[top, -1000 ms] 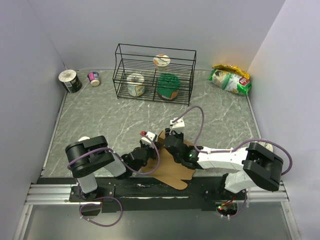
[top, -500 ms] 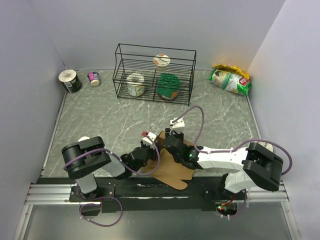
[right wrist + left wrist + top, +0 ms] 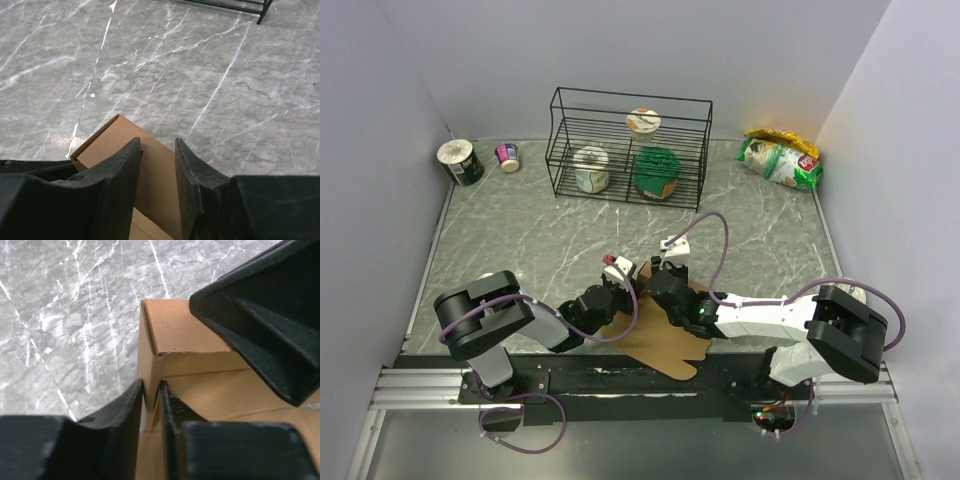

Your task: Fold the paper box

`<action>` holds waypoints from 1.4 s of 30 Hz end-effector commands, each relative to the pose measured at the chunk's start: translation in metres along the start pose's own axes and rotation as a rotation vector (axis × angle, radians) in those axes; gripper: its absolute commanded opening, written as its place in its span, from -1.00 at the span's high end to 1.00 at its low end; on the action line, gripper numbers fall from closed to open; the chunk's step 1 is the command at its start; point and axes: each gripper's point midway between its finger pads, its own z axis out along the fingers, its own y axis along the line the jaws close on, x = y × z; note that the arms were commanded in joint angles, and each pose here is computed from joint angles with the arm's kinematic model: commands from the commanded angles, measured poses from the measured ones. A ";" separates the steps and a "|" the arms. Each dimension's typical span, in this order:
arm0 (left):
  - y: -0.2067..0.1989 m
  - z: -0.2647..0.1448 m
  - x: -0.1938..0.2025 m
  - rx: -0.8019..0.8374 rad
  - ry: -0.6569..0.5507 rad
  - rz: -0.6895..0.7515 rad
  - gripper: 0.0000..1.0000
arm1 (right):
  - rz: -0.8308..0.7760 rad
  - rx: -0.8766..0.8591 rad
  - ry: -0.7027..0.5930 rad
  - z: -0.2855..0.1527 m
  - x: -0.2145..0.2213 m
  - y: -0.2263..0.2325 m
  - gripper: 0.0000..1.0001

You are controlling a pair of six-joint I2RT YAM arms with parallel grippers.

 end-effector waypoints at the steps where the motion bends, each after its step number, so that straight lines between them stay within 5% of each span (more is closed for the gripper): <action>1: -0.021 0.010 -0.025 0.073 -0.073 -0.025 0.64 | -0.131 0.002 0.122 -0.008 0.041 -0.016 0.17; 4: -0.020 0.006 -0.014 0.086 -0.059 -0.049 0.81 | -0.130 0.000 0.122 -0.008 0.041 -0.015 0.17; 21: -0.011 -0.006 0.054 0.006 0.084 -0.111 0.85 | -0.153 0.000 0.130 -0.010 0.046 -0.013 0.17; 36: 0.010 -0.008 0.068 -0.163 0.120 -0.117 0.56 | -0.141 0.012 0.120 -0.011 0.043 -0.017 0.13; 42: -0.006 -0.009 0.055 -0.071 0.098 -0.105 0.05 | -0.151 0.018 0.129 -0.011 0.047 -0.018 0.16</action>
